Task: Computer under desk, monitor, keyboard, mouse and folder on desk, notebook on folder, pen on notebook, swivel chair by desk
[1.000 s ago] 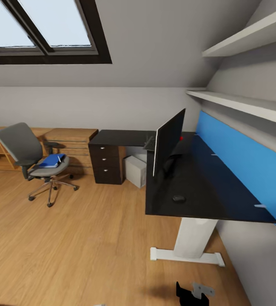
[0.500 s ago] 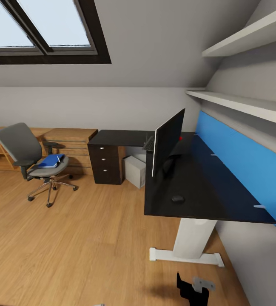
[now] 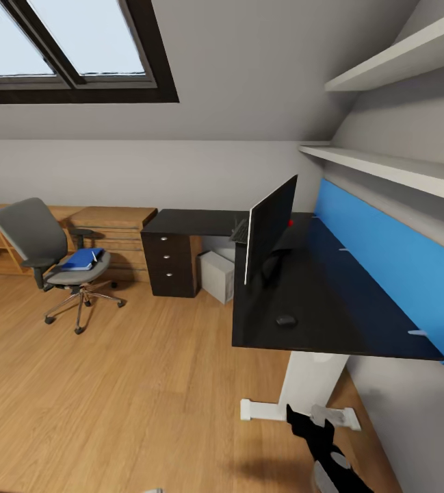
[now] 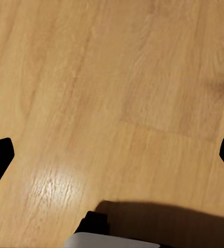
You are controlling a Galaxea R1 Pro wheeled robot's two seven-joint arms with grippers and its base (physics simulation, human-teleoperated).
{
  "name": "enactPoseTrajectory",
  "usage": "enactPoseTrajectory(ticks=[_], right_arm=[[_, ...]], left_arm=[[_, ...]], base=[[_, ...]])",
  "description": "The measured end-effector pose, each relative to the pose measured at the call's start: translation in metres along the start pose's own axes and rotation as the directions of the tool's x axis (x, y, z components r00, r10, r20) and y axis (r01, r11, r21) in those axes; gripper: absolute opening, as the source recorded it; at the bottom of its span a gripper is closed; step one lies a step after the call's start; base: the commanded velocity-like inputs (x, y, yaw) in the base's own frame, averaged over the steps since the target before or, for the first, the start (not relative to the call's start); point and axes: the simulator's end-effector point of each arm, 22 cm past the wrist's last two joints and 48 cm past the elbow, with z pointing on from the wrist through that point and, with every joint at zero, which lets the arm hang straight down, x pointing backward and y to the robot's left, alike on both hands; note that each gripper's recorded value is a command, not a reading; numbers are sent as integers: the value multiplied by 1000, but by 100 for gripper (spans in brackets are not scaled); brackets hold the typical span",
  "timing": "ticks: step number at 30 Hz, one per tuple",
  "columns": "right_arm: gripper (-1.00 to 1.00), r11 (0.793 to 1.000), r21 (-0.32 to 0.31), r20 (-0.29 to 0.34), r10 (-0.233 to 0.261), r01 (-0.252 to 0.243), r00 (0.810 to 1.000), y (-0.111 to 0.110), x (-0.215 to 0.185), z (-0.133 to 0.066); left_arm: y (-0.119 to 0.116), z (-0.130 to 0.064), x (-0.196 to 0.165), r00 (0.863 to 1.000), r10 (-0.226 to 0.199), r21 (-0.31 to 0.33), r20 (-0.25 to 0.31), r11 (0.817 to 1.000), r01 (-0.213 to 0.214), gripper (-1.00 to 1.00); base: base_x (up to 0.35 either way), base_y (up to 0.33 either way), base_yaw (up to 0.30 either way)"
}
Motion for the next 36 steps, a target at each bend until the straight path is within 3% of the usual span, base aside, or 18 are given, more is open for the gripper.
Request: enactPoseTrajectory(ticks=[11,18,24,29,33,36], right_arm=[[100,999,-35,-15,-20,20,1000,-1,-57,-30],[100,997,-63,-57,-37,33,998,10,-93,-55],[100,997,-70,-150,-51,41,987,12,-97,-69],[100,995,-85,-209,-59,42,976,21,-114,-67],[100,993,-108,-219,-65,42,973,37,-152,-62],[100,991,-125,-221,-70,43,973,50,-183,-57]], left_arm=[[3,1,-2,1000,-7,-2,6,1000,7,100],[-1,0,-17,998,-24,6,55,1000,24,100],[-15,-6,-65,986,-66,45,154,997,60,100],[-31,-16,-108,973,-93,87,211,993,76,100],[-48,-29,-141,974,-94,130,207,989,68,100],[-65,-47,-172,984,-61,170,170,985,32,100]], base=[[0,0,0],[0,0,0],[0,0,0],[0,0,0],[0,0,0],[0,0,0]])
